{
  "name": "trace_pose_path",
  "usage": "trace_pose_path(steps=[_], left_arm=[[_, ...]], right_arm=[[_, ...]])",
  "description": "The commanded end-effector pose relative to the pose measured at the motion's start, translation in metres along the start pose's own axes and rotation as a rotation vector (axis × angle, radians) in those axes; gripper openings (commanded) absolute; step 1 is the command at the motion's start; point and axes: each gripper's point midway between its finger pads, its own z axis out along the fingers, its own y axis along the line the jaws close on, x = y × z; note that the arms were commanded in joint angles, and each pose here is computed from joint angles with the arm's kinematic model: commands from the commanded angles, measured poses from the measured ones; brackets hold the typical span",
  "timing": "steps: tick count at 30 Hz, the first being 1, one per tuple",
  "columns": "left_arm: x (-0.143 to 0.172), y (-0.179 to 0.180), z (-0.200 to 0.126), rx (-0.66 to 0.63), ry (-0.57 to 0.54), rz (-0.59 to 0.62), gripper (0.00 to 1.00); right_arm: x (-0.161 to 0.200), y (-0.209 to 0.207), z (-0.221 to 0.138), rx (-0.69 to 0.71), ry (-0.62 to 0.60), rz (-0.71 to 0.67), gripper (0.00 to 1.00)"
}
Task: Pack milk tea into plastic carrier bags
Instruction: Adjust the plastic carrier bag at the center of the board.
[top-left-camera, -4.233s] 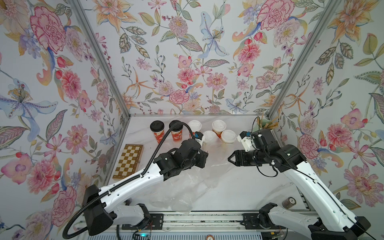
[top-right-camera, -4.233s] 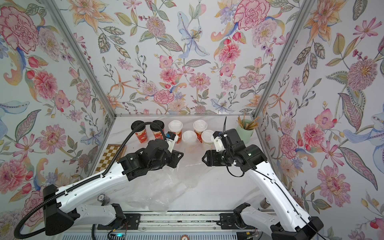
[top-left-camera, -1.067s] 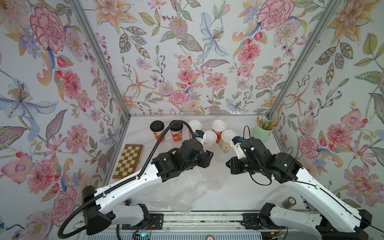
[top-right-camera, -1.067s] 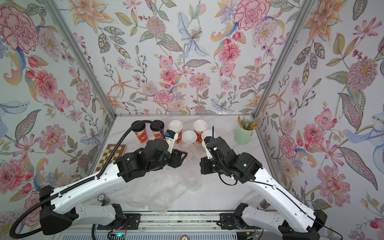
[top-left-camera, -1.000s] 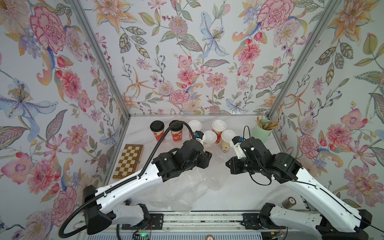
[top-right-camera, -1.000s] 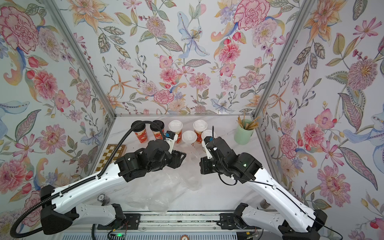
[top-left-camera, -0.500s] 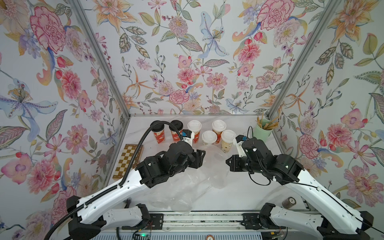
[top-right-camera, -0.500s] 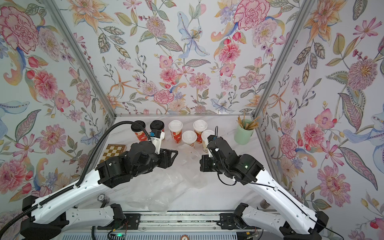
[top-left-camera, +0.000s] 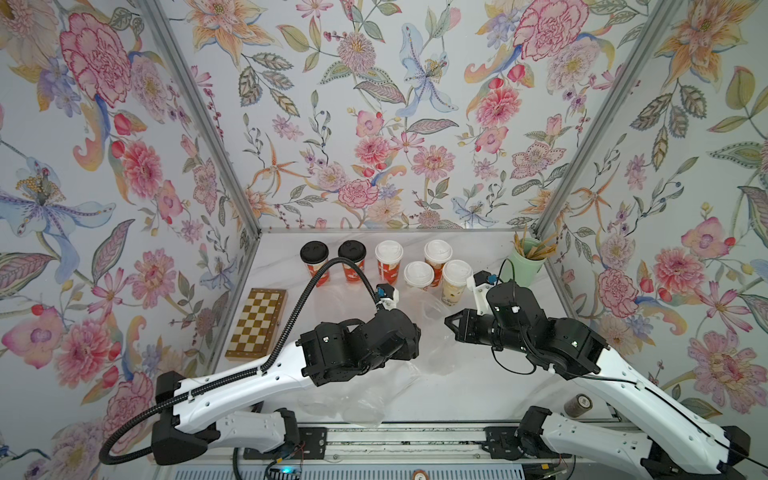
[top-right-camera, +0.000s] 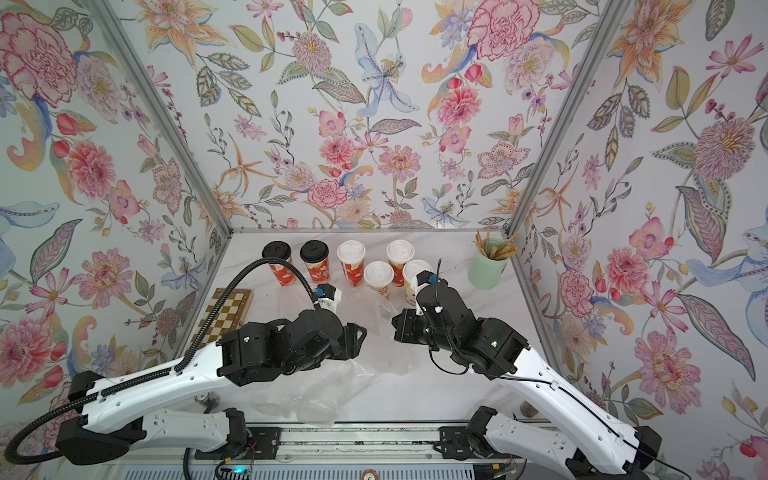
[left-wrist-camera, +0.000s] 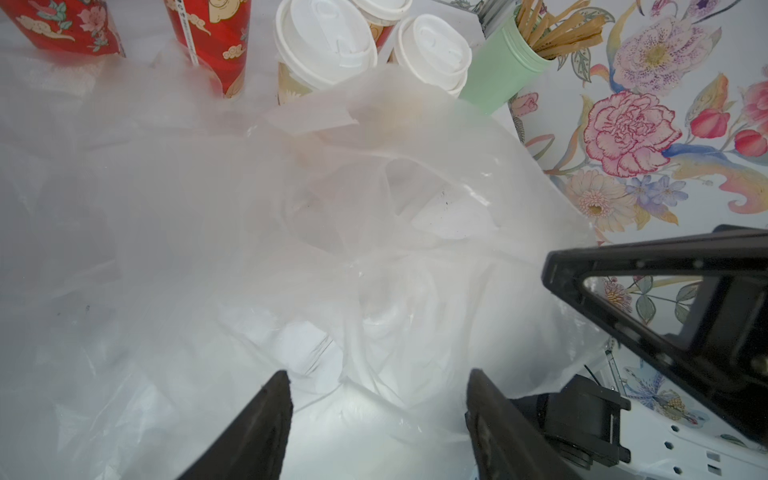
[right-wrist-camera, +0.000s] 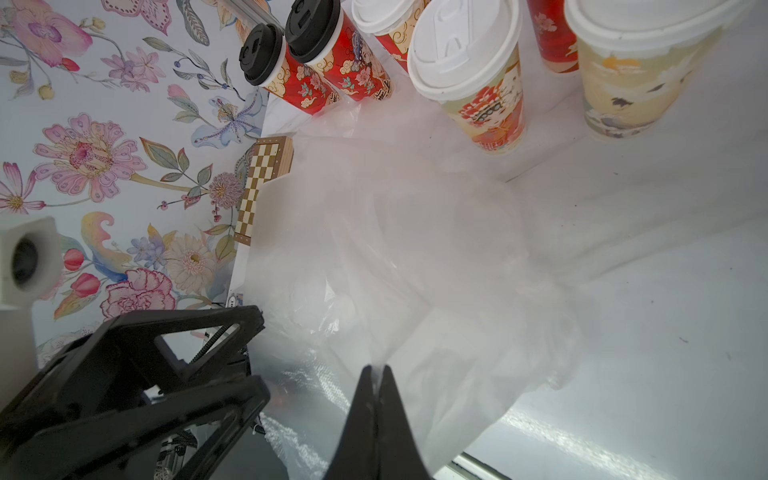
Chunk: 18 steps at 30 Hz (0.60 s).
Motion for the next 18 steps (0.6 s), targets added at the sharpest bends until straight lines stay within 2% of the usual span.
trace_pose_path(steps=[1, 7, 11, 14, 18], left_arm=[[0.002, 0.012, -0.008, -0.060, -0.030, -0.071, 0.70], [0.005, 0.029, -0.017, -0.117, -0.042, -0.111, 0.73], [0.018, 0.019, -0.002, -0.019, -0.023, -0.161, 0.74], [0.018, 0.008, 0.006, 0.054, -0.040, -0.168, 0.72], [0.005, 0.009, 0.007, 0.105, -0.111, -0.196, 0.61]], right_arm=[[-0.002, 0.001, -0.002, -0.011, -0.030, 0.004, 0.00], [-0.002, -0.001, -0.004, -0.009, -0.039, -0.004, 0.00], [0.000, -0.001, -0.003, -0.017, -0.031, -0.010, 0.00], [0.001, 0.000, -0.003, -0.025, -0.024, -0.013, 0.00], [0.002, 0.001, -0.004, -0.033, -0.023, -0.018, 0.00]])
